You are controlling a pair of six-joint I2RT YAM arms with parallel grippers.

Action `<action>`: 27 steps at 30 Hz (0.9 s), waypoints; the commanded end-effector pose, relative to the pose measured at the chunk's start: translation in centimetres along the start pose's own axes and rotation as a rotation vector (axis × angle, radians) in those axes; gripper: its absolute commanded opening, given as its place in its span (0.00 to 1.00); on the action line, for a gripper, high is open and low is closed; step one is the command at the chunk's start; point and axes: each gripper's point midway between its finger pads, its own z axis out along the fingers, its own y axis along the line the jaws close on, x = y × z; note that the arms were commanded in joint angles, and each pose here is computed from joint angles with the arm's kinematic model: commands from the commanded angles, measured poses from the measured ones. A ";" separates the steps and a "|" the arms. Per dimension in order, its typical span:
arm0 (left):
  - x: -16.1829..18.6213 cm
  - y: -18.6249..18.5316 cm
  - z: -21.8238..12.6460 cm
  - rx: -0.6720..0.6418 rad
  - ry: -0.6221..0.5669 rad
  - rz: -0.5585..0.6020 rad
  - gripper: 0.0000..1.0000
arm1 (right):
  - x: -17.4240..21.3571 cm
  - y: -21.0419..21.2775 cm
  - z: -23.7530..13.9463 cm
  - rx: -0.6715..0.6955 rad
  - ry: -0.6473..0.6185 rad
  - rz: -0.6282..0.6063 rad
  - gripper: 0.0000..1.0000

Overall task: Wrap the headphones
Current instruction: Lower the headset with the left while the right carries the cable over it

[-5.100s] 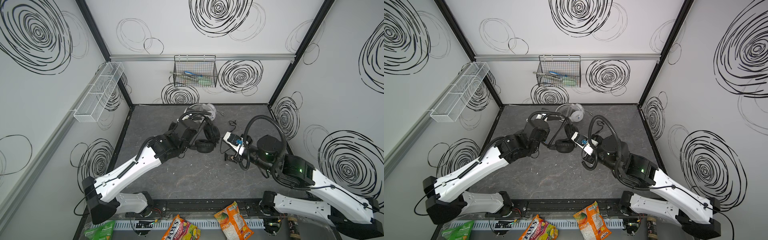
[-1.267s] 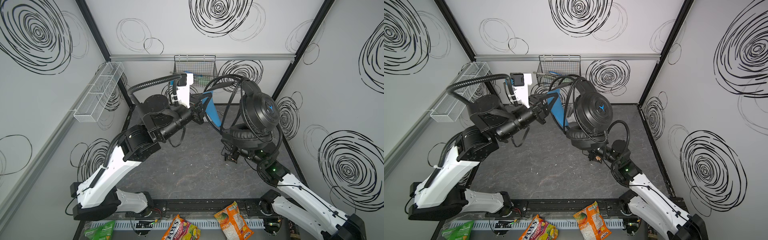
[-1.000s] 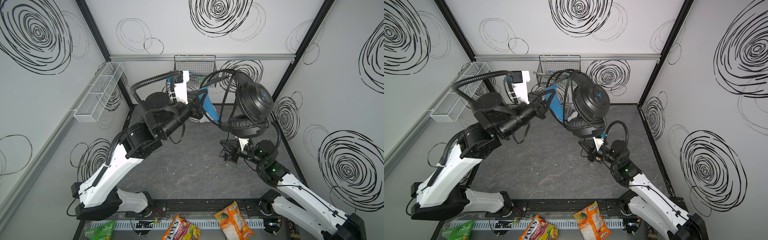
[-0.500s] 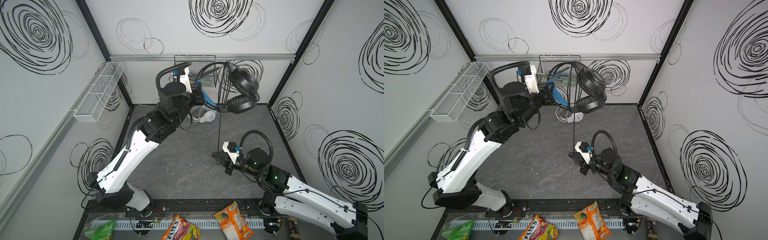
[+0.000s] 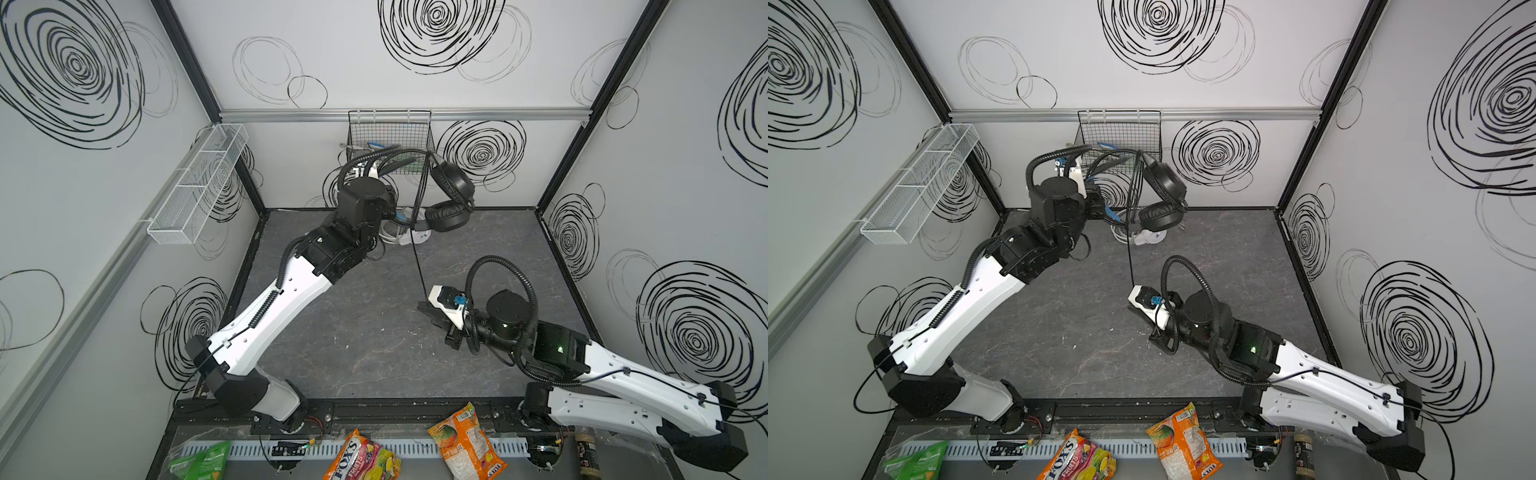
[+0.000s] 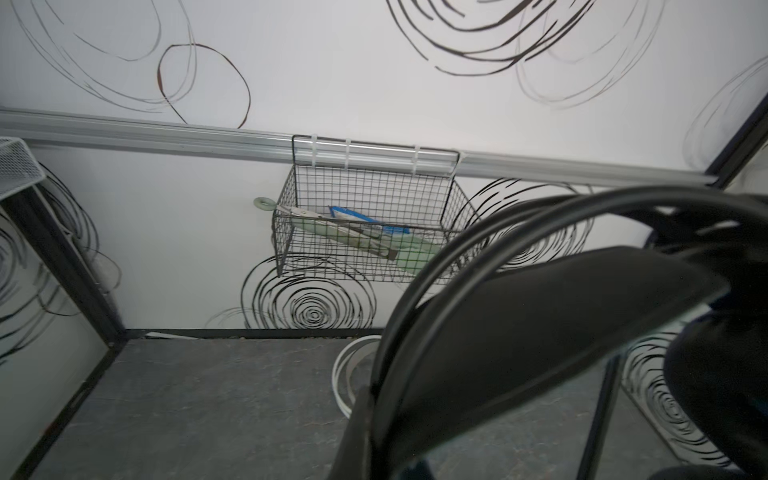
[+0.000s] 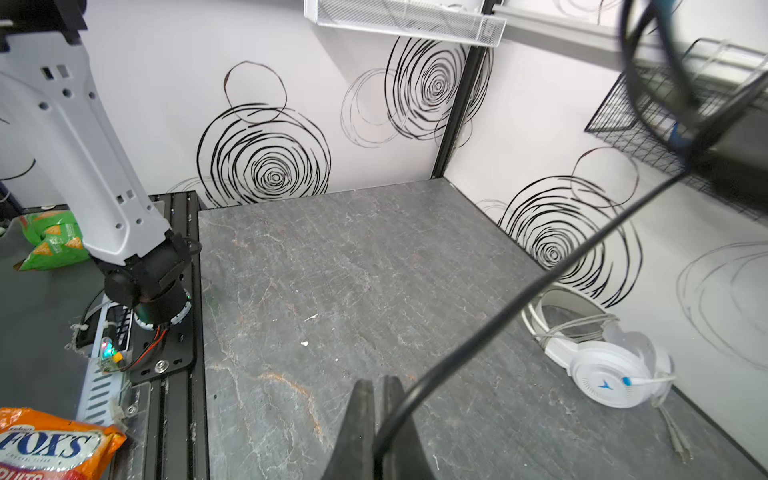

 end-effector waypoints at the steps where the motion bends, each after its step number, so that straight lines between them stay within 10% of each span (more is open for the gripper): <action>1: -4.7 2.9 -1.7 -0.108 -0.164 -0.007 0.00 | -1.5 -0.6 -1.3 0.025 0.012 -0.079 0.00; 27: 9.4 -1.3 -6.0 0.115 0.210 0.557 0.00 | -1.8 -12.0 -2.9 0.414 0.191 -0.300 0.00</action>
